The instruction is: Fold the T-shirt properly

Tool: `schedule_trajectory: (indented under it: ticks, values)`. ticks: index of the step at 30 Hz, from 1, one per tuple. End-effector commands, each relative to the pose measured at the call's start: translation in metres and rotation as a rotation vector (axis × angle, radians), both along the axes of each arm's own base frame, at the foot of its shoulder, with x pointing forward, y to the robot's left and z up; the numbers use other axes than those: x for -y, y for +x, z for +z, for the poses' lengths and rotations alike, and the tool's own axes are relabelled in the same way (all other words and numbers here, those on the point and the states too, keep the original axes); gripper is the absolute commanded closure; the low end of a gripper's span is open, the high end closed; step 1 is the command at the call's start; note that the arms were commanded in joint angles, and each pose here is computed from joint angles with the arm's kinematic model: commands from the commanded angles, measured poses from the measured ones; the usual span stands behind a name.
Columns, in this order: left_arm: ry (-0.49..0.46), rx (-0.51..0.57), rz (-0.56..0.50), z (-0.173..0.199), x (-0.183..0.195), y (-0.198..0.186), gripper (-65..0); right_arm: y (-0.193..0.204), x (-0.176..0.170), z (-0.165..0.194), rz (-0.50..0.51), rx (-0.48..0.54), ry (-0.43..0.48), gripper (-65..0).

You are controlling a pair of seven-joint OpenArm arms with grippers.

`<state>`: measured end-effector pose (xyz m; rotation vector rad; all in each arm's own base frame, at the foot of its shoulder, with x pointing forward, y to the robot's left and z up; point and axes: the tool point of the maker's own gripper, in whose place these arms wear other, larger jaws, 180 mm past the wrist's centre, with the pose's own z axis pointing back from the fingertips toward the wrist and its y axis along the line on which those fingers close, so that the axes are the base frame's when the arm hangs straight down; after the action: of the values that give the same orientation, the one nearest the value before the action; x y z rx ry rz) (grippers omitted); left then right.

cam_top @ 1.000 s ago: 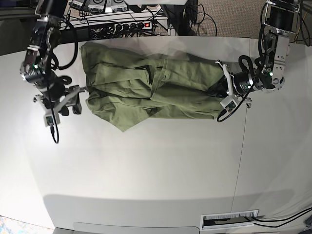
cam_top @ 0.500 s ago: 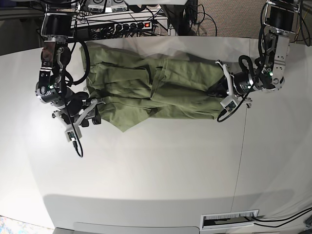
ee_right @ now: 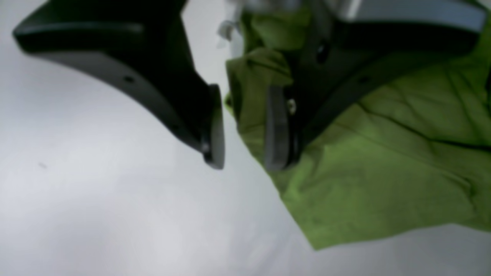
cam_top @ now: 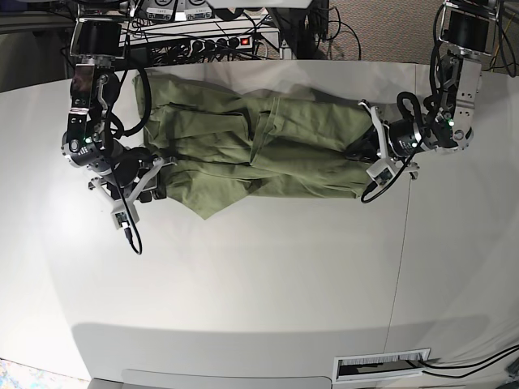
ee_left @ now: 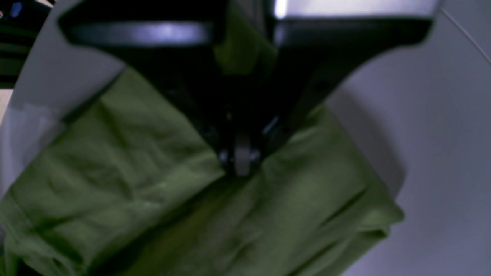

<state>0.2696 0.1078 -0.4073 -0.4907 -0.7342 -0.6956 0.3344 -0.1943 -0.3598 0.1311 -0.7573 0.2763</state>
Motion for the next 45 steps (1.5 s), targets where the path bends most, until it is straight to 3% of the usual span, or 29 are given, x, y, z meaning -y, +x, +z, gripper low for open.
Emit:
schedule_trajectory:
  ticks: [1,5,7,11,17,26,29,32,33,39,45]
  values:
    - [0.104,-0.025,0.005,-0.011,-0.018,-0.002,0.0,0.011,0.004,0.013,-0.001,0.053,0.002,-17.7]
    - [0.106,-0.026,0.005,-0.011,-0.018,-0.002,0.0,0.006,0.005,-0.002,-0.013,0.009,0.03,-4.9]
    - [0.106,-0.026,0.005,-0.011,-0.018,-0.002,0.0,0.003,0.002,-0.007,0.001,-0.013,0.045,-1.8]
    - [0.096,-0.016,0.006,-0.01,-0.017,-0.001,0.0,-0.003,-0.008,-0.008,0.03,-0.047,0.098,0.0]
    - [0.095,-0.015,0.007,-0.009,-0.017,-0.001,0.0,-0.017,-0.039,-0.002,0.153,-0.093,0.234,0.0]
    - [0.097,-0.016,0.006,-0.01,-0.017,-0.001,0.0,-0.03,-0.048,0.012,0.214,-0.093,0.212,0.0]
    - [0.097,-0.016,0.006,-0.009,-0.017,-0.001,0.0,-0.028,-0.041,0.009,0.203,-0.095,0.164,-0.3]
    - [0.096,-0.016,0.007,-0.01,-0.017,-0.001,0.0,-0.02,-0.029,0.009,0.182,-0.084,0.086,-24.7]
    - [0.096,-0.016,0.007,-0.01,-0.017,-0.001,0.0,-0.017,-0.025,0.01,0.173,-0.07,0.068,-30.2]
    - [0.096,-0.016,0.007,-0.01,-0.017,-0.001,0.0,-0.002,-0.015,0.012,0.147,-0.023,0.024,-31.9]
    - [0.089,-0.017,0.0,-0.01,-0.014,-0.002,0.0,0.017,-0.006,-0.008,0.092,-0.057,0.095,-31.9]
